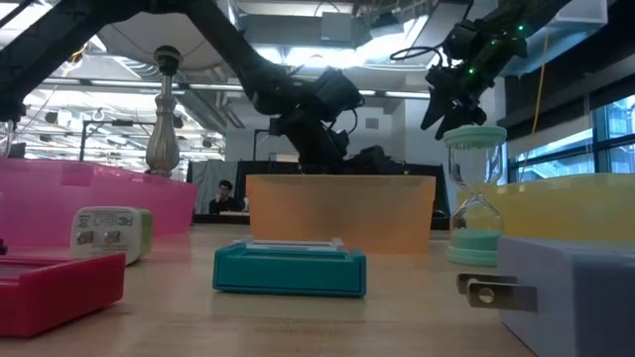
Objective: Pick & Place Office items
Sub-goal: Put the top light blue charger adapter into the yellow bin
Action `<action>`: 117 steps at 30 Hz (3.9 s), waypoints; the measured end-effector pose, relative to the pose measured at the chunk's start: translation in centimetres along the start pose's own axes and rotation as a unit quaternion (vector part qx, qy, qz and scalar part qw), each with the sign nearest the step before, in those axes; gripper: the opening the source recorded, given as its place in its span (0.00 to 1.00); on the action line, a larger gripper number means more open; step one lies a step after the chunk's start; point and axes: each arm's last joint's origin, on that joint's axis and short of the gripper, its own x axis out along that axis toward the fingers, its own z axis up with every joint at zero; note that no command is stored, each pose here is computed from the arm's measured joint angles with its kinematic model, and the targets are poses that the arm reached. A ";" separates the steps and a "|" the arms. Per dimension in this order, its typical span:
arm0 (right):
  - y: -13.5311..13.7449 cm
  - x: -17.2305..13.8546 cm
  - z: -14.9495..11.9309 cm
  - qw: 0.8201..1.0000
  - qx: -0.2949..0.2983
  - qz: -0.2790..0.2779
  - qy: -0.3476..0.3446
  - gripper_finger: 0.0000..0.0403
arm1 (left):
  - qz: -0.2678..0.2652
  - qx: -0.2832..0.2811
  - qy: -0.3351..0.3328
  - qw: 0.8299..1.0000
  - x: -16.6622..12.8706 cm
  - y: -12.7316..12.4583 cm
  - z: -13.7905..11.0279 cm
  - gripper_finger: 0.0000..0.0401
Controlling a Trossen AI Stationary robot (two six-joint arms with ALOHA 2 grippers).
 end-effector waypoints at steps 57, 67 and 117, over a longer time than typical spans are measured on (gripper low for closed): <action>0.0 0.0 0.0 1.000 -0.009 0.000 0.001 0.80 | 0.013 0.016 0.096 0.995 1.4 1.4 5.4 0.77; 0.0 0.0 0.0 1.000 -0.008 0.000 0.000 0.80 | 0.028 0.023 0.091 0.995 1.3 1.0 4.9 0.77; 0.0 0.0 0.0 1.000 -0.008 0.000 0.000 0.80 | 0.070 -0.017 0.149 0.986 2.0 1.9 3.2 0.69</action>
